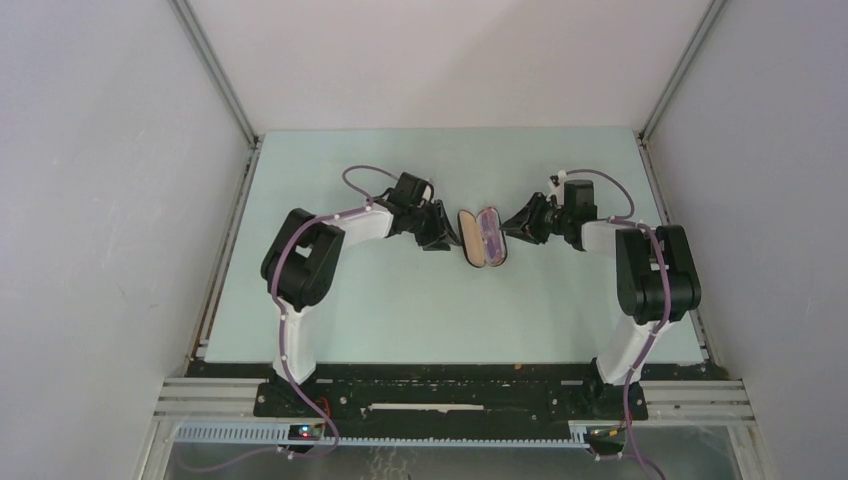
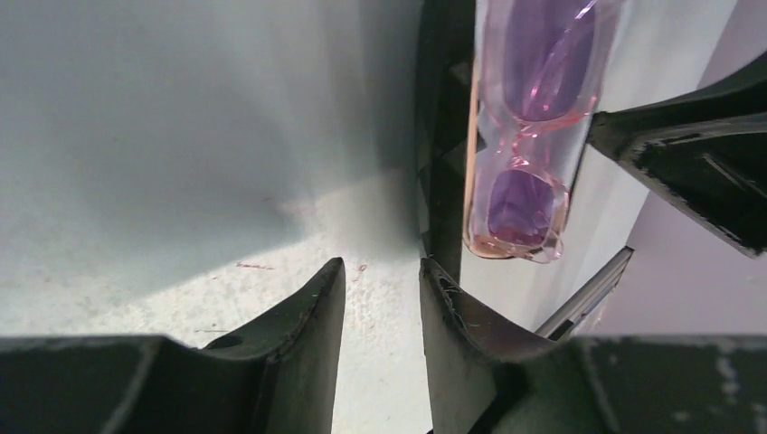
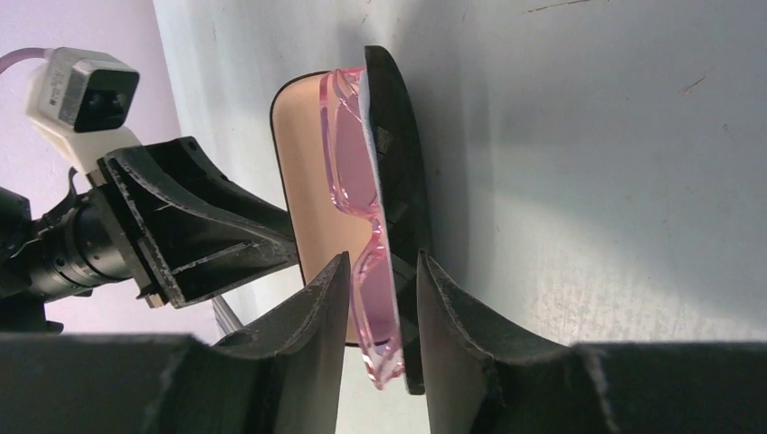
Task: Organize the sunglasses
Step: Close the sunglasses case at the center of the board.
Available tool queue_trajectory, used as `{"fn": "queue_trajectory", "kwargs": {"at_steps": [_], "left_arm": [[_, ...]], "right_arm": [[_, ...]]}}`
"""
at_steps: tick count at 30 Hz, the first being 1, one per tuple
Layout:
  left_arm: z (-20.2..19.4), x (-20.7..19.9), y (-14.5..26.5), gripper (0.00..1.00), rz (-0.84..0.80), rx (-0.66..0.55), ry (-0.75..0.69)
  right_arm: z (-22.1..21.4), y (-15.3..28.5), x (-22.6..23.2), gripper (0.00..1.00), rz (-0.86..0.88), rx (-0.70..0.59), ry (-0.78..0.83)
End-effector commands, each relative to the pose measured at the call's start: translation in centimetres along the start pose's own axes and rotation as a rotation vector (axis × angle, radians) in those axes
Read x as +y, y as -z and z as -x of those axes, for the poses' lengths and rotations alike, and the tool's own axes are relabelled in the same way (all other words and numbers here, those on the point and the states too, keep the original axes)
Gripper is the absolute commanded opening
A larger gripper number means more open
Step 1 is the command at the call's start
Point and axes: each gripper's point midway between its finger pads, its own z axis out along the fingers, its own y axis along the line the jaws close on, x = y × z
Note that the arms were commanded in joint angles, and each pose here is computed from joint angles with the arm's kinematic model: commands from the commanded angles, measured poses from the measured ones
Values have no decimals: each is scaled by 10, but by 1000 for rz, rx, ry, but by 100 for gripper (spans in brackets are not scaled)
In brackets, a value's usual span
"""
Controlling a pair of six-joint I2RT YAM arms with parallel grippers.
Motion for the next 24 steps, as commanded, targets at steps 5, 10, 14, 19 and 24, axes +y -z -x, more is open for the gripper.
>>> {"fn": "queue_trajectory", "kwargs": {"at_steps": [5, 10, 14, 19, 24], "left_arm": [[25, -36, 6, 41, -111, -49, -38], [26, -40, 7, 41, -127, -50, -38], [25, -41, 7, 42, -136, -48, -42], [23, -42, 1, 40, -162, -32, -25], [26, -50, 2, 38, -193, -38, -19]], "right_arm": [[7, -4, 2, 41, 32, -21, -1], [6, -9, -2, 41, 45, -7, -18], [6, -10, -5, 41, 45, -7, -22], [5, -12, -7, 39, 50, 2, -30], [5, -13, -5, 31, 65, 8, -36]]}}
